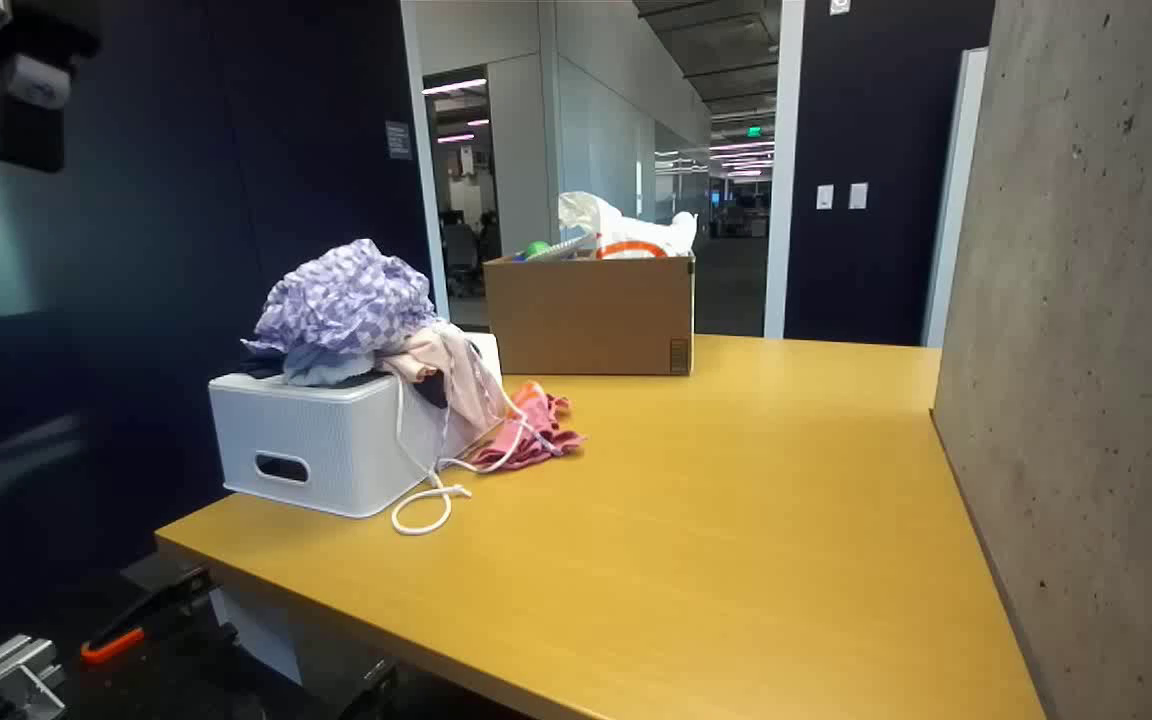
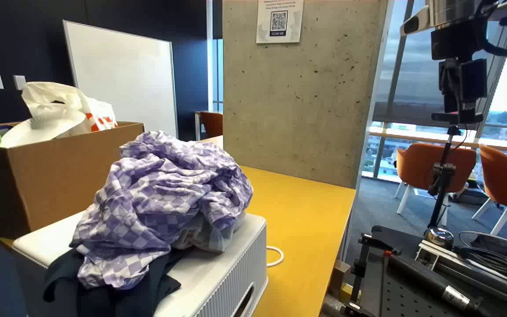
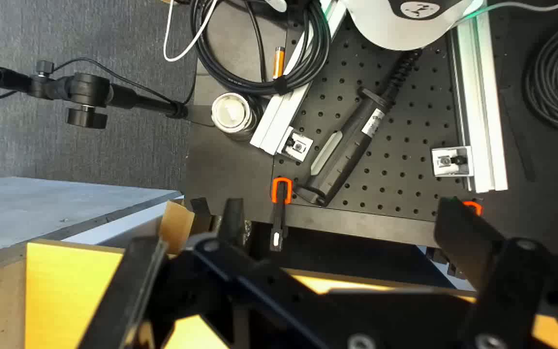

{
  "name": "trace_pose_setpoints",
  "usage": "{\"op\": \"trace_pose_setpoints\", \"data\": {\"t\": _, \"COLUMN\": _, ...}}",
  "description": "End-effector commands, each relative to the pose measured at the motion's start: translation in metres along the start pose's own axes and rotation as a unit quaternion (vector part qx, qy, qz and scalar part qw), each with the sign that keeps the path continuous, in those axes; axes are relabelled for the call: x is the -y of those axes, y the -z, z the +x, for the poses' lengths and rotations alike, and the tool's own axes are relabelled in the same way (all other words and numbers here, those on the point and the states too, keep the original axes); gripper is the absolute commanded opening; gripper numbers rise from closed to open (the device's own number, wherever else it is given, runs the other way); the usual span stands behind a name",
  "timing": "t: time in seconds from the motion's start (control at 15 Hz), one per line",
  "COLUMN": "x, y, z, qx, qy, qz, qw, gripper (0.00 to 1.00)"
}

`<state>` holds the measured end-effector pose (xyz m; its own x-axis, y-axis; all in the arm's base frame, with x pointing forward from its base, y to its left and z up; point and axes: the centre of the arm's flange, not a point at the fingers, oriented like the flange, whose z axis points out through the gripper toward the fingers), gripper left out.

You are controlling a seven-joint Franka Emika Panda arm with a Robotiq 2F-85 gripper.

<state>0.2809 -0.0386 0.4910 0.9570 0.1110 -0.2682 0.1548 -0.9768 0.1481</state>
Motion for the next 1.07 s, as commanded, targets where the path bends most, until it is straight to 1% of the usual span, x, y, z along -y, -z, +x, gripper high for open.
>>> {"op": "trace_pose_setpoints", "data": {"t": 0.0, "x": 0.0, "y": 0.0, "z": 0.0, "qx": 0.0, "qy": 0.0, "qz": 0.0, "qw": 1.0, "gripper": 1.0}}
{"op": "trace_pose_setpoints", "data": {"t": 0.27, "x": 0.0, "y": 0.0, "z": 0.0, "qx": 0.0, "qy": 0.0, "qz": 0.0, "qw": 1.0, "gripper": 1.0}}
{"op": "trace_pose_setpoints", "data": {"t": 0.33, "x": -0.005, "y": -0.005, "z": 0.02, "qx": -0.009, "qy": -0.007, "qz": -0.005, "qw": 0.9999, "gripper": 1.0}}
{"op": "trace_pose_setpoints", "data": {"t": 0.4, "x": -0.005, "y": -0.011, "z": 0.045, "qx": -0.029, "qy": -0.014, "qz": -0.01, "qw": 0.9994, "gripper": 1.0}}
{"op": "trace_pose_setpoints", "data": {"t": 0.47, "x": -0.001, "y": -0.013, "z": 0.063, "qx": -0.047, "qy": -0.022, "qz": -0.014, "qw": 0.9985, "gripper": 1.0}}
{"op": "trace_pose_setpoints", "data": {"t": 0.67, "x": 0.022, "y": -0.015, "z": 0.124, "qx": -0.125, "qy": -0.022, "qz": -0.027, "qw": 0.9916, "gripper": 1.0}}
{"op": "trace_pose_setpoints", "data": {"t": 0.73, "x": 0.031, "y": -0.015, "z": 0.141, "qx": -0.151, "qy": -0.021, "qz": -0.029, "qw": 0.9878, "gripper": 1.0}}
{"op": "trace_pose_setpoints", "data": {"t": 0.87, "x": 0.065, "y": -0.006, "z": 0.167, "qx": -0.209, "qy": -0.008, "qz": -0.031, "qw": 0.9775, "gripper": 1.0}}
{"op": "trace_pose_setpoints", "data": {"t": 1.0, "x": 0.1, "y": 0.012, "z": 0.189, "qx": -0.267, "qy": 0.006, "qz": -0.031, "qw": 0.9633, "gripper": 1.0}}
